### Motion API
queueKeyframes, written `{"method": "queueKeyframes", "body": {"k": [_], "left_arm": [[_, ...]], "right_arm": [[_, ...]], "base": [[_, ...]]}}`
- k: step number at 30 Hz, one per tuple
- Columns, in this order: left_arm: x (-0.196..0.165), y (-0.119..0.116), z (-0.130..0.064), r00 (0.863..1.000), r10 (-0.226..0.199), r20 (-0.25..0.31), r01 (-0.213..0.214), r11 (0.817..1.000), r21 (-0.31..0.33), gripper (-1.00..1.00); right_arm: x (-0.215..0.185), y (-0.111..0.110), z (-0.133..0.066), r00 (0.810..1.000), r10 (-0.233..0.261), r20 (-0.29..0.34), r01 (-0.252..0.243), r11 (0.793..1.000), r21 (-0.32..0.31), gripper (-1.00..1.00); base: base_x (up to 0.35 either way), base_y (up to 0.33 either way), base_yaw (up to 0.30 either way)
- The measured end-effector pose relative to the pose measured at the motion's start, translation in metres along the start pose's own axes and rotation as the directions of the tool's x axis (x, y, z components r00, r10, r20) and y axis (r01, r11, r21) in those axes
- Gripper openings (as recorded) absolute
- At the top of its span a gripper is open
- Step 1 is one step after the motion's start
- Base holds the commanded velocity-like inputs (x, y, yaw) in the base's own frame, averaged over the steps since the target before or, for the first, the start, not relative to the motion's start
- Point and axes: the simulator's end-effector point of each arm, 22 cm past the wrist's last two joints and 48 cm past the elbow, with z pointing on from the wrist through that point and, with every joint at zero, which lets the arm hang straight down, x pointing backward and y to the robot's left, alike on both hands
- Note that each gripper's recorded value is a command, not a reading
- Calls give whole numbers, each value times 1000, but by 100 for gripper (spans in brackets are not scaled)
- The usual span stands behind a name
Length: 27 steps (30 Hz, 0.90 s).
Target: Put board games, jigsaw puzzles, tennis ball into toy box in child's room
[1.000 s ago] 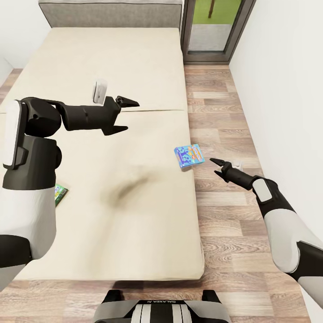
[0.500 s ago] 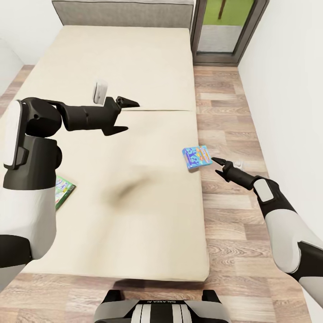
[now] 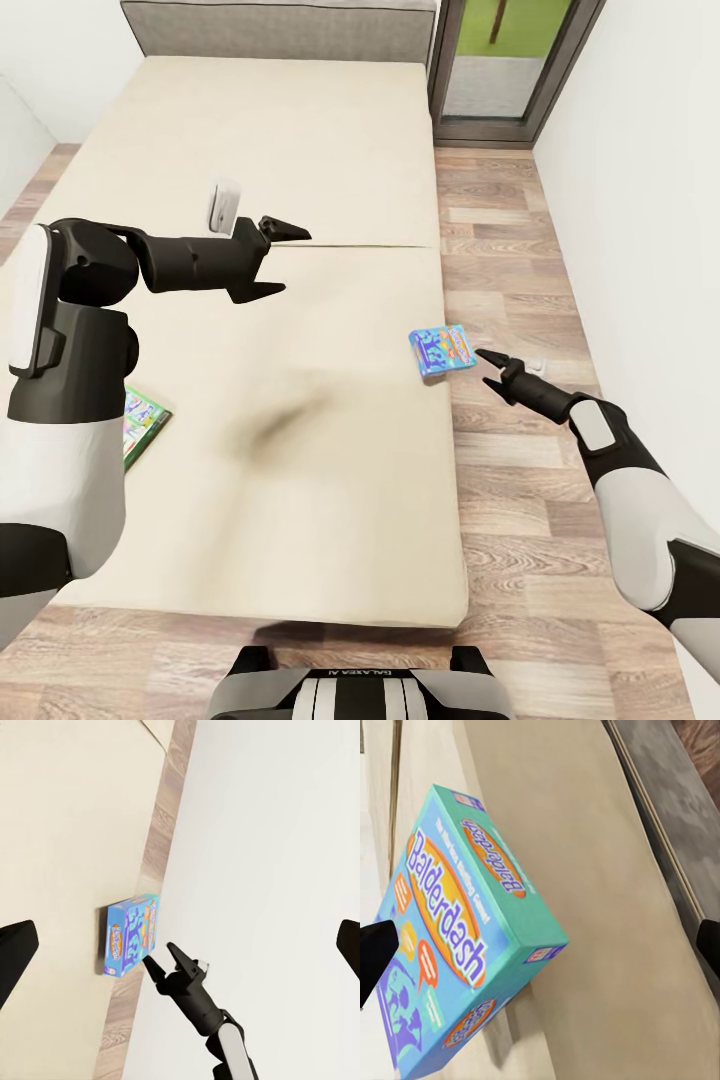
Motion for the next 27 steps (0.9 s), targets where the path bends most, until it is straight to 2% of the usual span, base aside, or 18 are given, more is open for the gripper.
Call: {"method": "queueKeyframes", "body": {"k": [27], "left_arm": [[1, 1, 0, 1000, -1, -2, 1, 1000, -2, 100]], "right_arm": [[-2, 3, -1, 1000, 4, 9, -4, 1000, -11, 100]], "base": [[0, 0, 4]]}}
